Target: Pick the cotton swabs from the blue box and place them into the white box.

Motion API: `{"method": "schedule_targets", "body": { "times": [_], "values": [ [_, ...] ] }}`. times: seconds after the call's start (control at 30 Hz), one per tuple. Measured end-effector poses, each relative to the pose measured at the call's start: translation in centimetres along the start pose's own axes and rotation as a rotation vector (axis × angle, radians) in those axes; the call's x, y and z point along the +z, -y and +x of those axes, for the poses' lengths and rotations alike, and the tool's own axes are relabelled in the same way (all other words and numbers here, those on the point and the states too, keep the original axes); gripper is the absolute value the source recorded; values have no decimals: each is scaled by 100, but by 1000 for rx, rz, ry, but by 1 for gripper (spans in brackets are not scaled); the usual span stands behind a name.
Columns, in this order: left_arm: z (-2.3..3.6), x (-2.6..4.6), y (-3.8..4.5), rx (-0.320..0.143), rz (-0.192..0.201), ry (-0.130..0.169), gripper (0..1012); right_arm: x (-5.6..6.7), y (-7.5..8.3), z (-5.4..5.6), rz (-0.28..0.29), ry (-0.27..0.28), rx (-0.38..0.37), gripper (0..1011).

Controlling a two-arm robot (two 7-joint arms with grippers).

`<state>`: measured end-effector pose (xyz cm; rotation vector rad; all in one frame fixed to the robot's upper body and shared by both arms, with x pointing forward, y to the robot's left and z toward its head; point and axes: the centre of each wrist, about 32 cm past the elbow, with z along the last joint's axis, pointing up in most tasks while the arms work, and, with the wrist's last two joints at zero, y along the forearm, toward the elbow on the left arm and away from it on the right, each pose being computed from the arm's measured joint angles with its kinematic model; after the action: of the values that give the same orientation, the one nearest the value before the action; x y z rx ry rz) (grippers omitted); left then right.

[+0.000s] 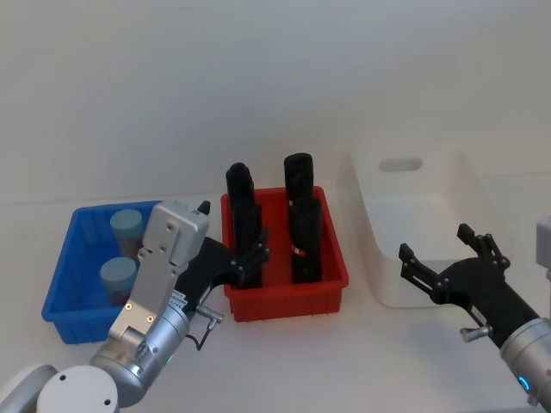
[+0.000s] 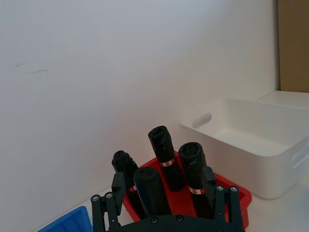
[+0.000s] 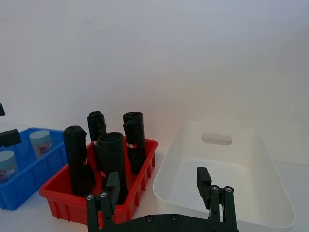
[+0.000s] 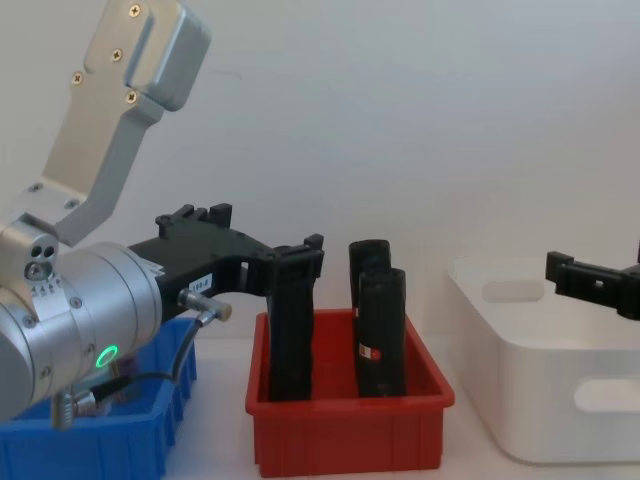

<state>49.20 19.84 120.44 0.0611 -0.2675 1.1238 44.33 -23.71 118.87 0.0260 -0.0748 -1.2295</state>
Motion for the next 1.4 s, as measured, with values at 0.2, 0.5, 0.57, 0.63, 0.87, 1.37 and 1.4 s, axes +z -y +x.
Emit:
{"method": "schedule_targets", "body": {
  "times": [0.2,0.5,0.57,0.63,0.87,1.37,1.4],
  "values": [
    [0,0,0,0,0,0,1004,0,0,0,0,0,0,1002],
    [0,0,0,0,0,0,1004,0,0,0,0,0,0,1002],
    [0,0,0,0,0,0,1004,0,0,0,0,0,0,1002],
    [0,0,0,0,0,0,1004,0,0,0,0,0,0,1002],
    [0,0,0,0,0,0,1004,0,0,0,0,0,0,1002],
    [0,0,0,0,0,0,1004,0,0,0,0,0,0,1002],
    [0,0,0,0,0,0,1004,0,0,0,0,0,0,1002]
  ]
}}
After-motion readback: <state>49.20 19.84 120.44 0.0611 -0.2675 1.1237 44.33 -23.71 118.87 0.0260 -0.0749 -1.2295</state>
